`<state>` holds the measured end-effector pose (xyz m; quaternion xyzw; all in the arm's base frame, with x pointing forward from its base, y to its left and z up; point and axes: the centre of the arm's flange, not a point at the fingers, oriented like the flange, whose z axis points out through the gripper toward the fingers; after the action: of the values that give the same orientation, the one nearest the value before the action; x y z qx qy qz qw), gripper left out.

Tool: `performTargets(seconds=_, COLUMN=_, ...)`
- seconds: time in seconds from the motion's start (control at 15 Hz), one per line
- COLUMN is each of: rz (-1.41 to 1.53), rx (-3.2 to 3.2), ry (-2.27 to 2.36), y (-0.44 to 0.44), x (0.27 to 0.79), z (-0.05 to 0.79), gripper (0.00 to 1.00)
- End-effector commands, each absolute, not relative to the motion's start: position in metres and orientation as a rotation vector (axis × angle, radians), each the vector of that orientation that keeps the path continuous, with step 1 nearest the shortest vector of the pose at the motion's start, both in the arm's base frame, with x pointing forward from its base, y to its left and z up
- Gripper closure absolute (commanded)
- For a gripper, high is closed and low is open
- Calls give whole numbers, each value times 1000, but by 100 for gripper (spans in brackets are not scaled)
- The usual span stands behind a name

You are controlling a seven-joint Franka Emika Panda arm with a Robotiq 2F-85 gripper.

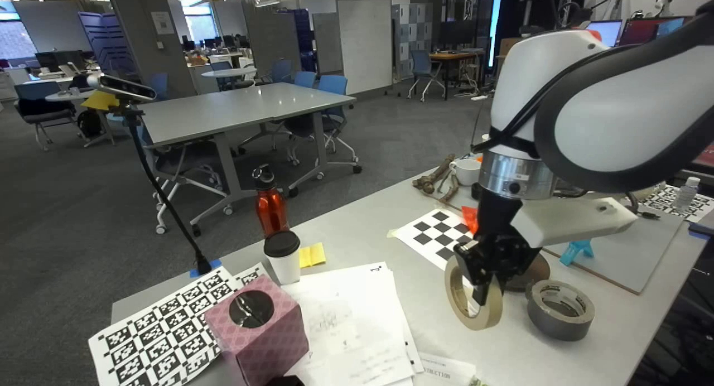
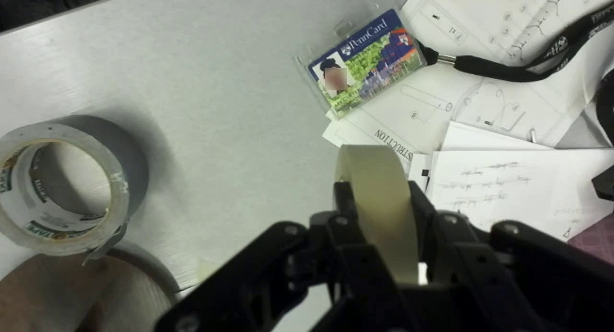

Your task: Move the tape from the top and put it on the table

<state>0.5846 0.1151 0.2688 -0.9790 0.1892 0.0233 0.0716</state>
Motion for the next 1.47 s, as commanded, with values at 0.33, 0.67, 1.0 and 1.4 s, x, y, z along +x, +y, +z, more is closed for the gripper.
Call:
performTargets(seconds=0.33, rz=56, rx=-2795, ry=591, y=132, x=633, z=232, gripper=93)
performTargets(seconds=0.67, rz=95, rx=-2796, ry=625, y=125, x=634, z=209, gripper=93)
performTargets(seconds=1.0, rz=133, rx=-2810, ry=644, y=117, x=628, z=192, gripper=93)
performTargets(seconds=1.4, rz=160, rx=-2829, ry=663, y=108, x=611, z=186, gripper=45)
